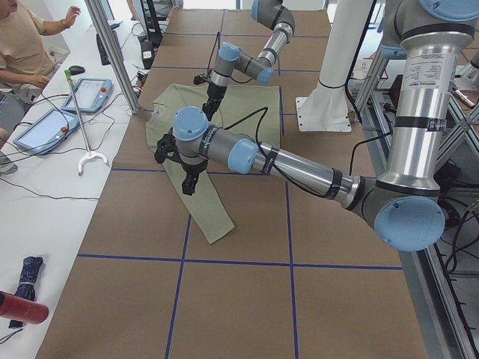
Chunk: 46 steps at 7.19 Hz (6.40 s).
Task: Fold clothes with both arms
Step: 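Lay the sleeve across the shirt body, open the right gripper and lift away, then move the left gripper down to the cuff of the other sleeve, then grasp the sleeve cuff with the left gripper and carry it across the shirt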
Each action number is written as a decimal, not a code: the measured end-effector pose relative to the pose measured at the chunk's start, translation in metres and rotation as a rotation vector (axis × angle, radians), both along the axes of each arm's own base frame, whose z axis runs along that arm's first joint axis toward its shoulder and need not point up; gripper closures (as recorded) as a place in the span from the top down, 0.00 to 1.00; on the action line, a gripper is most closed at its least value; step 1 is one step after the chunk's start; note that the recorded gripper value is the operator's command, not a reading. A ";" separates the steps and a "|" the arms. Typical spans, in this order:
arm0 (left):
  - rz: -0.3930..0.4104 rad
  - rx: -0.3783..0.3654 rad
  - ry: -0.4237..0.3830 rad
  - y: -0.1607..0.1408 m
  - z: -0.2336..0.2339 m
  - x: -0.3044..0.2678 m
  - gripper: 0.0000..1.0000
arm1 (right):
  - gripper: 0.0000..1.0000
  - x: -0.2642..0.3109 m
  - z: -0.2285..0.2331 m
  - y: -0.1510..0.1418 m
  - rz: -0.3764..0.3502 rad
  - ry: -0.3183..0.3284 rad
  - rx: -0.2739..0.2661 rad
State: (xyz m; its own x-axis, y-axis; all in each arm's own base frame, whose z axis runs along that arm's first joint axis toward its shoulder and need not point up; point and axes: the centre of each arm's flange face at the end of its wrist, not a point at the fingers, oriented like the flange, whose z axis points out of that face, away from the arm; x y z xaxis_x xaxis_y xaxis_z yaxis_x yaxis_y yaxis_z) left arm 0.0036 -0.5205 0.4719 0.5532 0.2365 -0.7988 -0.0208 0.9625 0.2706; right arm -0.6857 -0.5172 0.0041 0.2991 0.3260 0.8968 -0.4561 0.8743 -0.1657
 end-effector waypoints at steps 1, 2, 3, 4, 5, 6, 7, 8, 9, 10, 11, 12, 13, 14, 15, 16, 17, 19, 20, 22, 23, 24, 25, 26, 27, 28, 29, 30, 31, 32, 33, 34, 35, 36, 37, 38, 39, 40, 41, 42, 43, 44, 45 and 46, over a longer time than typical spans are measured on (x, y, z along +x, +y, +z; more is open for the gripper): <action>0.000 0.005 0.001 0.000 -0.001 0.000 1.00 | 0.89 -0.001 -0.006 -0.002 0.005 -0.001 -0.002; 0.005 0.026 0.006 0.000 -0.003 0.002 1.00 | 0.89 0.001 -0.012 -0.004 0.013 -0.009 -0.007; 0.018 0.045 0.016 -0.001 -0.003 0.008 1.00 | 0.91 0.009 -0.012 -0.009 0.025 -0.020 -0.016; 0.040 0.041 0.022 -0.003 0.004 0.019 1.00 | 0.97 0.025 0.002 -0.014 0.031 -0.032 -0.023; 0.054 0.009 0.023 -0.009 0.019 0.030 1.00 | 0.98 0.055 0.034 -0.018 0.024 -0.039 -0.036; 0.055 -0.047 0.026 -0.017 0.035 0.045 1.00 | 0.98 0.096 0.071 -0.025 0.010 -0.039 -0.061; 0.048 -0.114 0.035 -0.024 0.051 0.071 1.00 | 0.99 0.142 0.107 -0.033 -0.001 -0.041 -0.088; 0.035 -0.166 0.043 -0.030 0.075 0.093 1.00 | 0.99 0.192 0.142 -0.043 -0.007 -0.047 -0.109; 0.026 -0.179 0.036 -0.033 0.106 0.107 0.97 | 0.99 0.245 0.176 -0.053 -0.025 -0.048 -0.118; 0.023 -0.179 0.018 -0.033 0.137 0.117 0.89 | 0.99 0.296 0.209 -0.060 -0.059 -0.040 -0.111; 0.027 -0.186 0.002 -0.032 0.159 0.126 0.80 | 0.99 0.339 0.242 -0.063 -0.095 -0.023 -0.093; 0.038 -0.195 -0.016 -0.029 0.176 0.136 0.76 | 0.99 0.366 0.265 -0.062 -0.118 -0.005 -0.073; 0.047 -0.206 -0.031 -0.025 0.188 0.143 0.75 | 0.99 0.378 0.277 -0.061 -0.130 0.005 -0.061; 0.051 -0.217 -0.044 -0.022 0.198 0.146 0.74 | 0.99 0.382 0.282 -0.060 -0.134 0.009 -0.056; 0.051 -0.227 -0.056 -0.019 0.206 0.147 0.74 | 0.99 0.384 0.283 -0.059 -0.134 0.010 -0.055; 0.048 -0.230 -0.069 -0.018 0.212 0.146 0.73 | 0.99 0.384 0.283 -0.059 -0.134 0.010 -0.053; 0.042 -0.230 -0.086 -0.017 0.217 0.145 0.71 | 0.99 0.385 0.282 -0.058 -0.133 0.009 -0.051; 0.038 -0.235 -0.101 -0.015 0.226 0.144 0.68 | 0.99 0.386 0.282 -0.058 -0.131 0.009 -0.050; 0.039 -0.235 -0.101 -0.014 0.228 0.144 0.67 | 0.99 0.386 0.281 -0.057 -0.130 0.009 -0.050; 0.040 -0.235 -0.099 -0.013 0.229 0.144 0.60 | 0.99 0.387 0.278 -0.056 -0.128 0.005 -0.046; 0.041 -0.235 -0.099 -0.013 0.229 0.144 0.60 | 0.99 0.387 0.277 -0.055 -0.128 0.004 -0.045; 0.041 -0.235 -0.098 -0.013 0.229 0.144 0.60 | 0.99 0.387 0.277 -0.055 -0.128 0.003 -0.044; 0.041 -0.237 -0.098 -0.012 0.230 0.144 0.60 | 0.99 0.387 0.276 -0.055 -0.127 0.003 -0.044; 0.042 -0.237 -0.098 -0.012 0.230 0.144 0.60 | 0.99 0.387 0.276 -0.055 -0.127 0.002 -0.044; 0.042 -0.238 -0.099 -0.012 0.231 0.144 0.60 | 0.99 0.387 0.276 -0.055 -0.127 0.003 -0.044; 0.043 -0.240 -0.100 -0.012 0.232 0.144 0.59 | 0.99 0.387 0.277 -0.055 -0.127 0.003 -0.045; 0.043 -0.241 -0.101 -0.012 0.232 0.144 0.59 | 0.99 0.387 0.277 -0.055 -0.127 0.004 -0.045; 0.043 -0.243 -0.101 -0.012 0.233 0.144 0.59 | 0.99 0.387 0.277 -0.055 -0.126 0.004 -0.046; 0.043 -0.244 -0.101 -0.011 0.233 0.144 0.58 | 0.99 0.387 0.276 -0.055 -0.126 0.003 -0.046; 0.044 -0.245 -0.101 -0.011 0.233 0.145 0.57 | 0.99 0.387 0.276 -0.055 -0.125 0.003 -0.047; 0.046 -0.246 -0.101 -0.011 0.234 0.146 0.56 | 0.99 0.387 0.276 -0.055 -0.124 0.003 -0.047; 0.048 -0.246 -0.101 -0.010 0.234 0.147 0.53 | 0.99 0.387 0.277 -0.055 -0.124 0.003 -0.047; 0.050 -0.246 -0.101 -0.010 0.234 0.148 0.43 | 0.99 0.387 0.277 -0.055 -0.124 0.003 -0.047; 0.050 -0.247 -0.101 -0.010 0.234 0.148 0.28 | 0.99 0.387 0.277 -0.055 -0.124 0.004 -0.048; 0.049 -0.249 -0.101 -0.010 0.234 0.148 0.16 | 0.99 0.387 0.277 -0.055 -0.124 0.004 -0.048; 0.048 -0.253 -0.102 -0.008 0.236 0.147 0.01 | 0.99 0.387 0.277 -0.055 -0.124 0.003 -0.048; 0.047 -0.258 -0.103 -0.005 0.238 0.146 0.00 | 0.99 0.387 0.276 -0.054 -0.123 0.002 -0.048; 0.046 -0.262 -0.103 -0.004 0.239 0.146 0.00 | 0.99 0.387 0.275 -0.054 -0.123 0.002 -0.048; 0.049 -0.261 -0.093 -0.004 0.235 0.146 0.00 | 0.99 0.387 0.275 -0.054 -0.123 0.001 -0.048; 0.063 -0.260 -0.062 -0.003 0.226 0.148 0.00 | 0.99 0.387 0.275 -0.054 -0.124 0.001 -0.048; 0.090 -0.255 -0.007 -0.003 0.207 0.152 0.00 | 0.99 0.388 0.276 -0.054 -0.128 0.000 -0.048; 0.108 -0.254 0.058 -0.005 0.176 0.156 0.00 | 0.99 0.392 0.280 -0.054 -0.130 0.002 -0.050; 0.095 -0.268 0.113 -0.007 0.137 0.159 0.00 | 0.99 0.401 0.288 -0.055 -0.126 0.007 -0.055; 0.062 -0.288 0.160 -0.014 0.089 0.165 0.00 | 0.99 0.412 0.299 -0.056 -0.125 0.017 -0.054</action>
State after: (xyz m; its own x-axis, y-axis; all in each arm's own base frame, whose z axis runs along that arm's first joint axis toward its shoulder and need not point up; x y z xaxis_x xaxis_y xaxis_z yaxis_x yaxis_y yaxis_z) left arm 0.1682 -0.5349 0.5605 0.4070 0.0175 -0.9133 -0.0609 0.9981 -0.0081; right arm -0.2739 -0.5734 0.3031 0.3553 0.3326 0.8736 -0.3473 0.9146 -0.2070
